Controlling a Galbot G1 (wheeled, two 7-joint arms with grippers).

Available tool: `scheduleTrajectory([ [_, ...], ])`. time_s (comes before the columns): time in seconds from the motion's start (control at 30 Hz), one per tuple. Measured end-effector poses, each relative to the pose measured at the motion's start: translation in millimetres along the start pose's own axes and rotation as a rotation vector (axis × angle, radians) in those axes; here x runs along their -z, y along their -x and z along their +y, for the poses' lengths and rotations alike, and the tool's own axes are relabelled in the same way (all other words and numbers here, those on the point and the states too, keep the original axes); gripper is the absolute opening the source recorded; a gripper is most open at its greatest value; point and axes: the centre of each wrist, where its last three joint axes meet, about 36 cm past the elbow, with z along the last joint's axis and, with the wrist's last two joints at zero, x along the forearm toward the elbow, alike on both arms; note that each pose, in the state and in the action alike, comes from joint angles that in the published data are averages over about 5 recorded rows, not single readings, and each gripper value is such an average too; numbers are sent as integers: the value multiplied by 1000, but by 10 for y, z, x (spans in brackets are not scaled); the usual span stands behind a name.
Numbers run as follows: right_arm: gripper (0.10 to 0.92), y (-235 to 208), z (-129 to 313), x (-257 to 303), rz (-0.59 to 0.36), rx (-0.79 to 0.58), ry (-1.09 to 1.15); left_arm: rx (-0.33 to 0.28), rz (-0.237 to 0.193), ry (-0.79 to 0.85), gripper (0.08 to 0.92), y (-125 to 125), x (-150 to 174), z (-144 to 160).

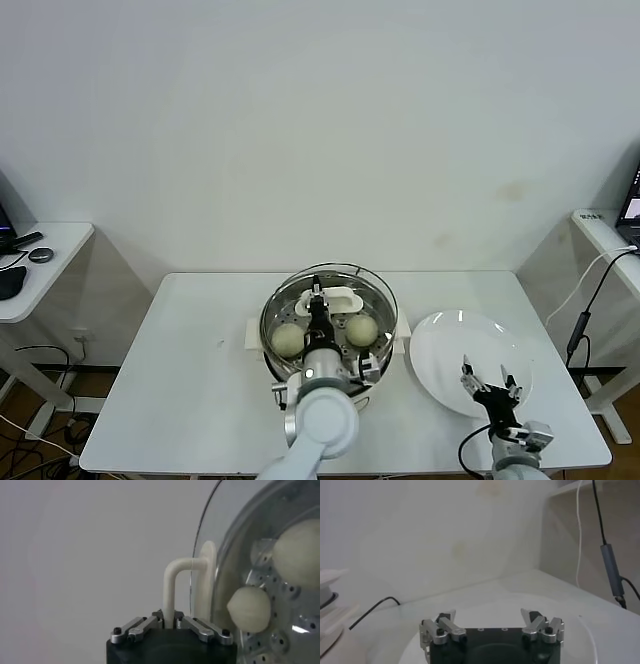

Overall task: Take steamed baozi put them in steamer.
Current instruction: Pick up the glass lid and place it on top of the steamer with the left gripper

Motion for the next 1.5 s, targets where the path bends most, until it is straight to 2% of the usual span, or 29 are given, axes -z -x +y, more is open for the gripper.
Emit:
scheduleTrajectory([
  [0.9,823,42,40,-37,6,8,5,0,21,78,172,-24,10,-226],
  [1.3,823,40,31,-27,3,7,4,-7,11,91,178,-66,23,-280],
  [1.4,823,40,31,-22,2,8,4,-10,3,86,229,-90,20,-270],
  [1.5,823,41,35,-18,2,9,3,-15,-11,77,315,-128,10,-250],
])
